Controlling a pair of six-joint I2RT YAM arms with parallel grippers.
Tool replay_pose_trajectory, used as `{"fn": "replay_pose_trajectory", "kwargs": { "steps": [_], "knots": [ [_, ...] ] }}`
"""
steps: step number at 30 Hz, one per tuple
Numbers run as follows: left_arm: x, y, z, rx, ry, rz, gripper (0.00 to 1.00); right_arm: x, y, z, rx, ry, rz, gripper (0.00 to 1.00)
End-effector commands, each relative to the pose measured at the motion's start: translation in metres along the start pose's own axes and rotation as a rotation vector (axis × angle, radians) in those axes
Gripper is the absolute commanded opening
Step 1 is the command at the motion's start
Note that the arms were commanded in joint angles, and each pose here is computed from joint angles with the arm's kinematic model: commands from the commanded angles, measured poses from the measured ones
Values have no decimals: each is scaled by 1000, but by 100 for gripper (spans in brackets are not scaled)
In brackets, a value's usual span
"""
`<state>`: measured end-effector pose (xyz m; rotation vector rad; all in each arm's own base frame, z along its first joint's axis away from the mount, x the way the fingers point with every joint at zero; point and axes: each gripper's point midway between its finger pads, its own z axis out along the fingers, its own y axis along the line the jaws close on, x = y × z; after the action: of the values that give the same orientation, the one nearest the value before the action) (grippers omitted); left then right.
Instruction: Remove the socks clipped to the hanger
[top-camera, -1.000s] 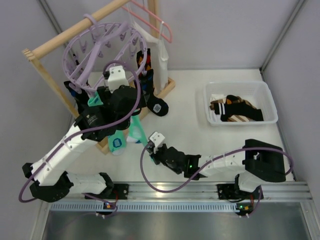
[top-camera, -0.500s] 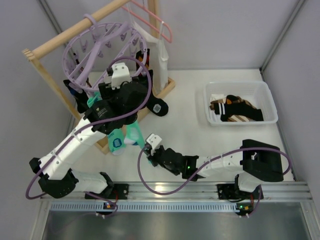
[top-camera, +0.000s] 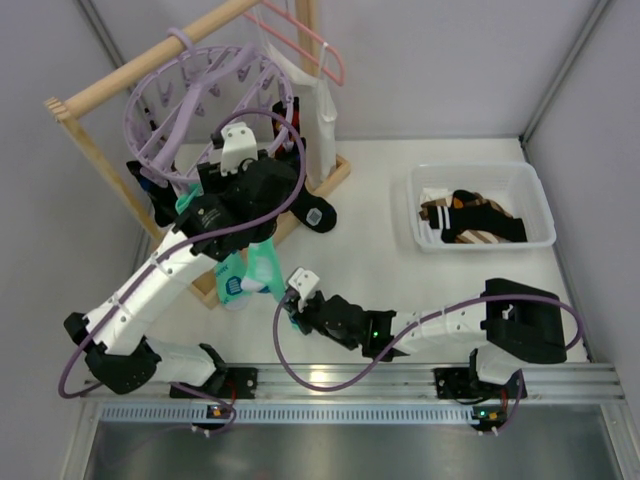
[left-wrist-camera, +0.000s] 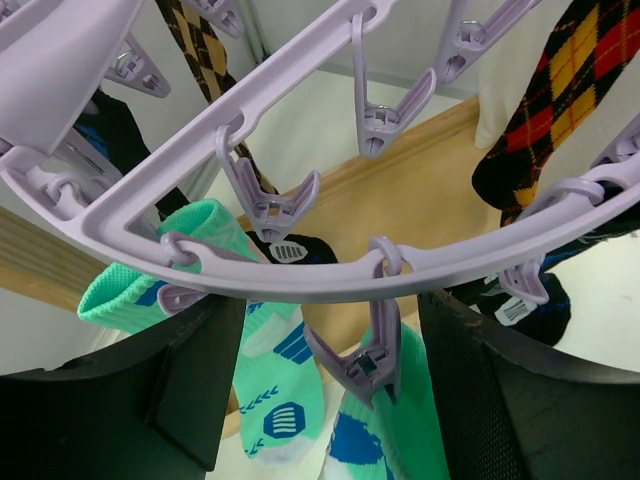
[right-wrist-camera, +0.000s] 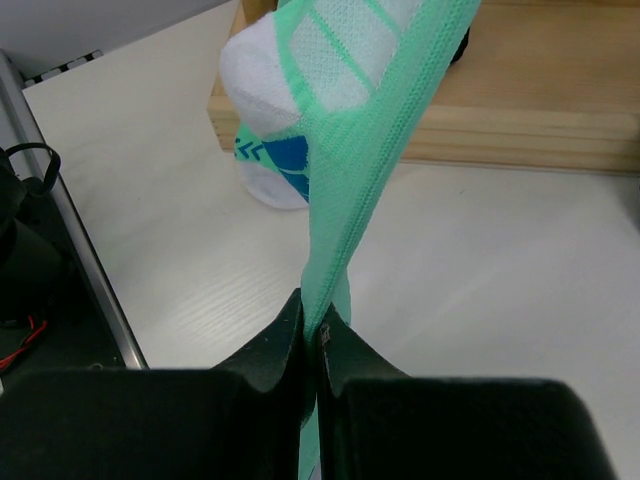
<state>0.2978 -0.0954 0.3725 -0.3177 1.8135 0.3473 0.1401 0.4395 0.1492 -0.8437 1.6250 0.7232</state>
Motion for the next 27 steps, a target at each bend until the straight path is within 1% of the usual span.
{"fn": "replay_pose_trajectory", "kwargs": {
  "steps": [1, 4, 5, 7, 8, 12, 15, 17, 18, 19, 20, 21, 22, 23, 24, 25, 26, 27],
  "knots": [
    [2, 4, 8, -43, -4, -3, 71, -24, 23, -3, -62, -55, 15, 0],
    [2, 2, 10, -51, -3, -7, 63, -27, 24, -6, -67, -61, 15, 0],
    [1, 2, 12, -57, -4, -9, 58, -27, 24, -6, -68, -61, 15, 0],
    [-1, 1, 12, -59, -6, -13, 52, -27, 24, -7, -69, -63, 15, 0],
    [-1, -1, 13, -60, -7, -8, 41, -27, 26, -8, -74, -64, 15, 0],
    [-4, -4, 16, -66, -6, -3, 20, -23, 28, -11, -88, -65, 23, 0],
    [-5, -5, 16, -59, -3, -7, 14, -27, 26, -17, -91, -87, 42, 0],
    [-7, -7, 14, -36, 4, -19, 13, -21, 22, -22, -85, -75, 38, 0],
    [-7, -9, 13, -18, 11, -24, 15, -24, 20, -27, -82, -81, 48, 0],
    [-5, -14, 11, 20, 31, -22, 26, -23, 12, -30, -47, -80, 57, 0],
    [-5, -15, 8, 51, 43, -32, 35, -10, 2, -36, -10, -38, 46, 0],
    [-3, -17, 5, 79, 55, -36, 43, -21, -6, -45, 14, -61, 71, 0],
    [5, -23, 2, 127, 88, -38, 61, -20, -20, -51, 65, -52, 98, 0],
    [4, -19, -3, 157, 92, -61, 70, -10, -32, -59, 101, -8, 93, 0],
    [12, -21, -5, 178, 108, -55, 77, -27, -50, -70, 139, -41, 148, 0],
    [14, -22, -7, 202, 119, -64, 83, -31, -64, -77, 185, -43, 168, 0],
    [15, -21, -14, 248, 131, -83, 96, -35, -77, -84, 222, -45, 184, 0],
    [22, -22, -16, 268, 146, -77, 98, -43, -100, -99, 281, -50, 202, 0]
  ]
}}
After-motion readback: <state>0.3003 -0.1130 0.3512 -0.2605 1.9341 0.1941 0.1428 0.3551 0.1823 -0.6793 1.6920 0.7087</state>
